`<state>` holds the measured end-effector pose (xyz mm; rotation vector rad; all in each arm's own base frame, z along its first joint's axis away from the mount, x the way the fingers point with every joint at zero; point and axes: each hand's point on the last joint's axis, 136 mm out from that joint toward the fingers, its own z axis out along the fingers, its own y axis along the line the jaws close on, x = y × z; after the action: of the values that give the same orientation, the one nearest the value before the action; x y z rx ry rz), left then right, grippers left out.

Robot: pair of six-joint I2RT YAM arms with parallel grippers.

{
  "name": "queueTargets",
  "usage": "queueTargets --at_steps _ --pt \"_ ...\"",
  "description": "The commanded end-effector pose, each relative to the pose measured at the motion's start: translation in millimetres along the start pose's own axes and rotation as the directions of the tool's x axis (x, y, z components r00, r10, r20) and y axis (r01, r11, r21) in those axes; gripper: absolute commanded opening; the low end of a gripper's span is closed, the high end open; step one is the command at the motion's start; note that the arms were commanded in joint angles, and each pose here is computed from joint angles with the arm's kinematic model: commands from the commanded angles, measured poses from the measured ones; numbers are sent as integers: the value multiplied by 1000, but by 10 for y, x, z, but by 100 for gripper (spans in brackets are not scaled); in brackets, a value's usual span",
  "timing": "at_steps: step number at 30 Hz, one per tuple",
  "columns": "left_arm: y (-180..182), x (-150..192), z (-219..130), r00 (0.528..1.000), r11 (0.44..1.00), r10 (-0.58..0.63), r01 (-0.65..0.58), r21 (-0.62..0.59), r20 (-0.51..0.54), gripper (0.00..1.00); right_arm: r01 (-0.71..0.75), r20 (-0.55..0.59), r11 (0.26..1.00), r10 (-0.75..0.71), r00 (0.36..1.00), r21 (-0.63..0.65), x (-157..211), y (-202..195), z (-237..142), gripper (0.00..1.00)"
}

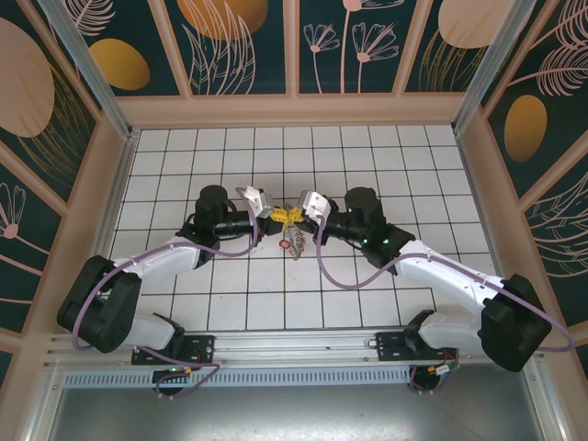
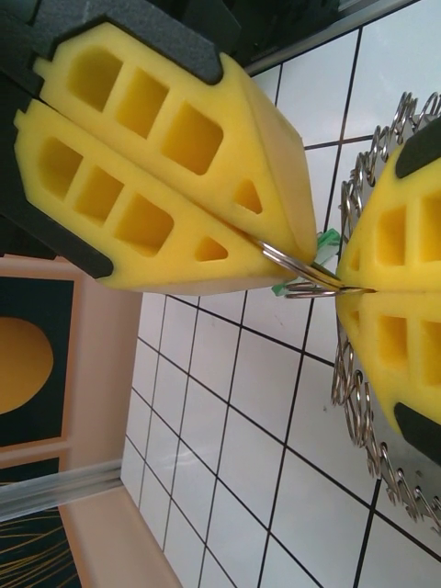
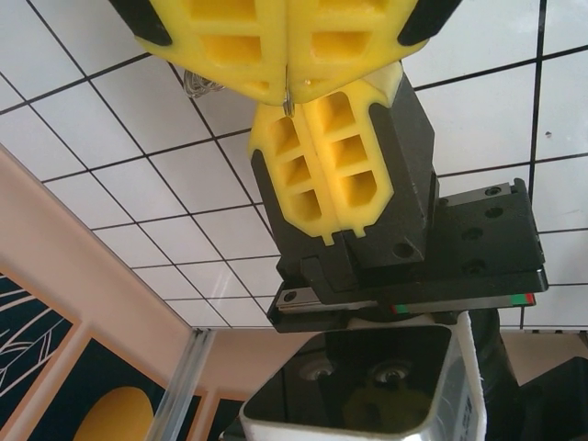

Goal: Put the keys on the keyring

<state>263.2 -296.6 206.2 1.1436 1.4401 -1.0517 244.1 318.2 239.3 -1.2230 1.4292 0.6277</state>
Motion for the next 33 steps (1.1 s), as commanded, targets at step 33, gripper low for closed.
queueTargets --at_steps 33 --pt "148 -67 -6 995 995 17 -7 -100 99 0 -255 17 938 258 966 234 -239 -432 53 0"
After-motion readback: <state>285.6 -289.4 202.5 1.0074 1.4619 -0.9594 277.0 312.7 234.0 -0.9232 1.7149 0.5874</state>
